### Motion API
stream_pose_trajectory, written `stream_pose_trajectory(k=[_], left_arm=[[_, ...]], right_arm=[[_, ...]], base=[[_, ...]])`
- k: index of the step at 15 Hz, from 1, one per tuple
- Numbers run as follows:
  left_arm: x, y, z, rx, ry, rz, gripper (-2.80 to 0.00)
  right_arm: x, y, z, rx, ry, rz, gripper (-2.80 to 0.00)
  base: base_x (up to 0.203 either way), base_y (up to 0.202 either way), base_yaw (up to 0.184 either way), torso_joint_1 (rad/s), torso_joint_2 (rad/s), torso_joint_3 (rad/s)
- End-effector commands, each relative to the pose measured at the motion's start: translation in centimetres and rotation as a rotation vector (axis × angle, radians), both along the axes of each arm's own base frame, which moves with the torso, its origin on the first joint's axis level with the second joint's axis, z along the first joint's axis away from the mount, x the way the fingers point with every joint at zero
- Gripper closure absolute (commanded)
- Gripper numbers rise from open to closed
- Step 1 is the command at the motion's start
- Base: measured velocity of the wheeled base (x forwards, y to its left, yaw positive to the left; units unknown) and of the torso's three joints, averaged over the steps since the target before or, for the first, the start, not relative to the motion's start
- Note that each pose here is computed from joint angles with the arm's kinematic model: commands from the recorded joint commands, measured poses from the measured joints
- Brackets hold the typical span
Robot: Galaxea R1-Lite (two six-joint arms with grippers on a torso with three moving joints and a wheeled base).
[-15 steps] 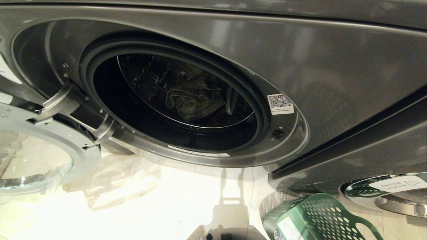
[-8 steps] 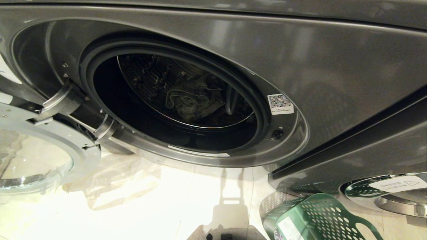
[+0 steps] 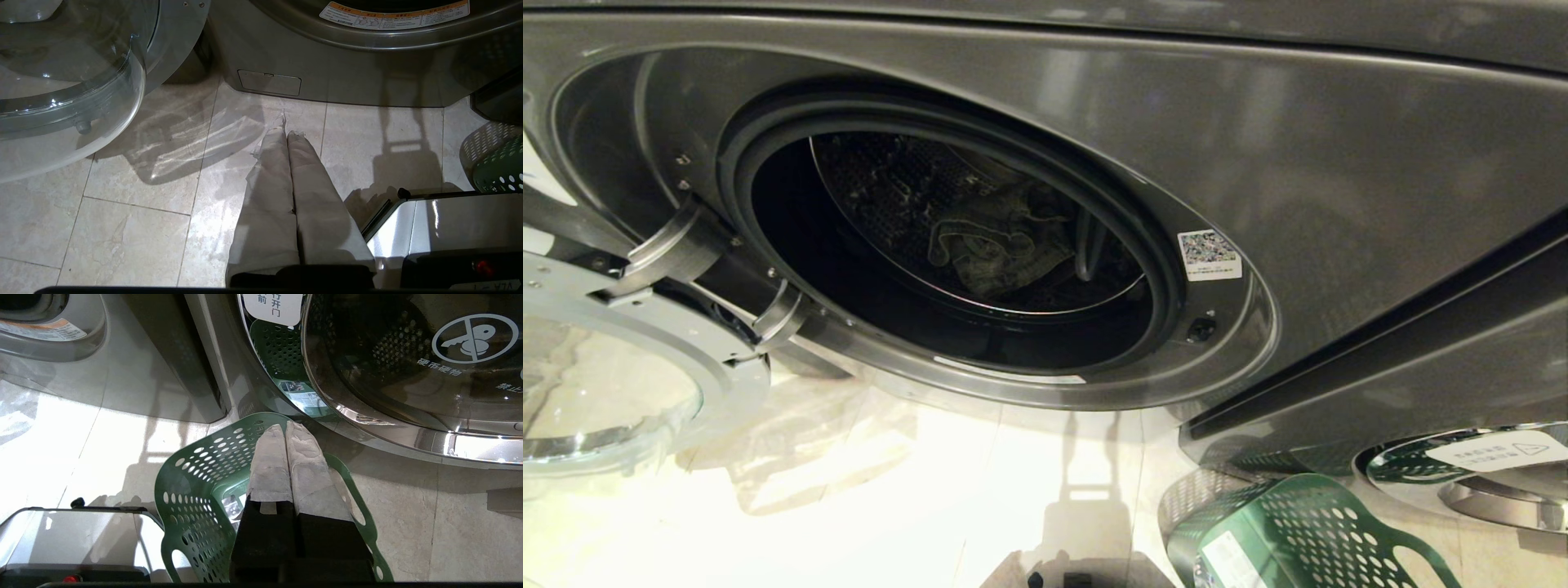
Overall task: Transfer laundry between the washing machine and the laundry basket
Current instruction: Pick a cloth and place it into the basket
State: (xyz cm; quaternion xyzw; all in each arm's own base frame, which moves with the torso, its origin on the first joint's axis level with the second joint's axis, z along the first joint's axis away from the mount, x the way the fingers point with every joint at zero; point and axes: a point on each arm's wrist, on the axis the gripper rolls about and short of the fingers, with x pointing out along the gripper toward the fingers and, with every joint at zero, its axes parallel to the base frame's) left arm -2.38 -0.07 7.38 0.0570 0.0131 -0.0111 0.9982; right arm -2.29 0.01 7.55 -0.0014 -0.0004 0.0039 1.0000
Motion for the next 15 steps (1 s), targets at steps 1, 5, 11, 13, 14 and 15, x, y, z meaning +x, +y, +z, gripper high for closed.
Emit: stream_pose_trajectory(k=[1, 5, 11, 13, 14, 15], left_arm=[[0.01, 0.00, -0.01, 0.001, 0.003, 0.001, 0.00], [0.01, 0.00, -0.01, 0.001, 0.003, 0.001, 0.00], [0.01, 0.00, -0.01, 0.001, 0.003, 0.001, 0.00], [0.01, 0.00, -0.01, 0.001, 0.003, 0.001, 0.00], [0.01, 0.00, -0.01, 0.001, 0.003, 0.001, 0.00], [0.01, 0.00, -0.01, 0.001, 0.003, 0.001, 0.00]], right_arm=[[0.01, 0.00, 0.00, -0.002, 0.001, 0.001, 0.00], [0.01, 0.05, -0.01, -0.065, 0.001, 0.021, 0.00], [0.01, 0.05, -0.01, -0.062, 0.001, 0.023, 0.00], [0.01, 0.05, -0.03, -0.059, 0.003, 0.021, 0.00], [0.01, 0.05, -0.03, -0.054, 0.003, 0.021, 0.00], [0.01, 0.04, -0.03, -0.052, 0.003, 0.021, 0.00]], base=[[0.000, 0.000, 0.000, 0.000, 0.00, 0.000], [0.000, 0.000, 0.000, 0.057, 0.00, 0.054], [0.000, 0.000, 0.000, 0.453, -0.04, 0.392], [0.000, 0.000, 0.000, 0.130, -0.02, 0.117], [0.000, 0.000, 0.000, 0.061, 0.00, 0.048], [0.000, 0.000, 0.000, 0.035, -0.01, 0.034]])
